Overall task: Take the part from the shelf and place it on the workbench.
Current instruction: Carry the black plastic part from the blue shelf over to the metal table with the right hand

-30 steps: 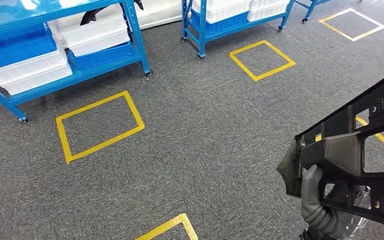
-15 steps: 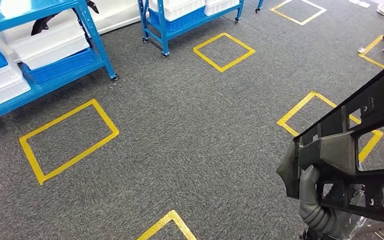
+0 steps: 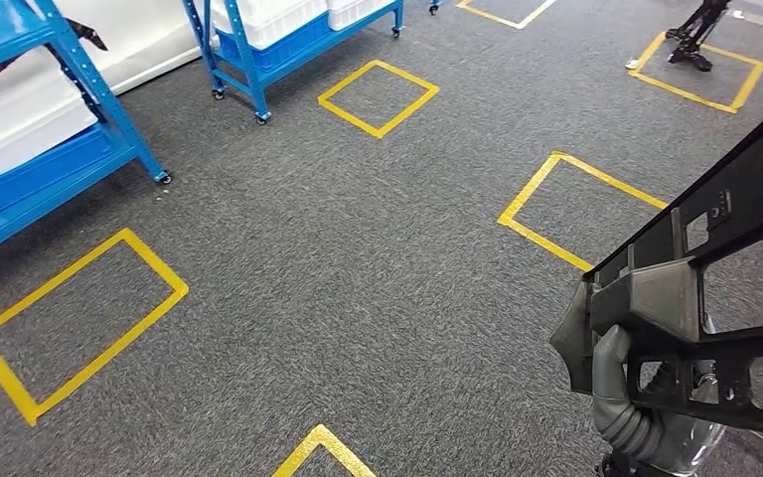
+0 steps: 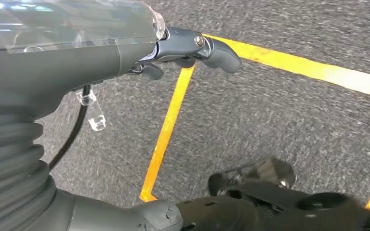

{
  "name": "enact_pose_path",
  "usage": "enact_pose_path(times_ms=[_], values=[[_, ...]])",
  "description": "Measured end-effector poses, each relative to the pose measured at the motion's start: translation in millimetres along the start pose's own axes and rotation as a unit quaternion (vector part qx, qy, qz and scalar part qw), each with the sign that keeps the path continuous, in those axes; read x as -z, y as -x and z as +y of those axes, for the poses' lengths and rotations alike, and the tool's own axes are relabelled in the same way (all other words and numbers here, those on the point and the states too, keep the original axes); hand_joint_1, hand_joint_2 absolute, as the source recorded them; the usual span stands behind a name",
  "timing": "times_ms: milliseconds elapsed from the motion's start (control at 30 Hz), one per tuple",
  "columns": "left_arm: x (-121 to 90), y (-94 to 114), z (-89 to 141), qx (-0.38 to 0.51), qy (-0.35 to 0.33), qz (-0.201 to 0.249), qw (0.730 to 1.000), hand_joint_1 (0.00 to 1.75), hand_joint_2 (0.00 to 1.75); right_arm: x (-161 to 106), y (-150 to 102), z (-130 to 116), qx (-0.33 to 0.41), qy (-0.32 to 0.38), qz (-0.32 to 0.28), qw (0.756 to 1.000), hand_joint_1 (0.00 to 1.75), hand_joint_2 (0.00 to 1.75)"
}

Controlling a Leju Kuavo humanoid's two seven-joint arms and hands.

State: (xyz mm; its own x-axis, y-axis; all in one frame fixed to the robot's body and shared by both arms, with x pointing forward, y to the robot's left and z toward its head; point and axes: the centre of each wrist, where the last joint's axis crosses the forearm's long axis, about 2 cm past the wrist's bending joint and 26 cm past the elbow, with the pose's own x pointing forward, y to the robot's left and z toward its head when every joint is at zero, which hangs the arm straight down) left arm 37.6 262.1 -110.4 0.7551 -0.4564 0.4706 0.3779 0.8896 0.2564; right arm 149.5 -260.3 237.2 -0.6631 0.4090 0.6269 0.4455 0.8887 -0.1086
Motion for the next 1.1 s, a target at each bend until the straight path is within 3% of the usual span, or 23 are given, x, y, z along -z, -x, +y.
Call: enact_pose_path(times_ms=[1100], values=[[0.5,-1.7,-0.6,0.004,0.003,-0.002,1.000,0.00,1.75,9.0,-8.4,-11.3,-0.058,0.000,-0.056,0.997,1.75,1.75]])
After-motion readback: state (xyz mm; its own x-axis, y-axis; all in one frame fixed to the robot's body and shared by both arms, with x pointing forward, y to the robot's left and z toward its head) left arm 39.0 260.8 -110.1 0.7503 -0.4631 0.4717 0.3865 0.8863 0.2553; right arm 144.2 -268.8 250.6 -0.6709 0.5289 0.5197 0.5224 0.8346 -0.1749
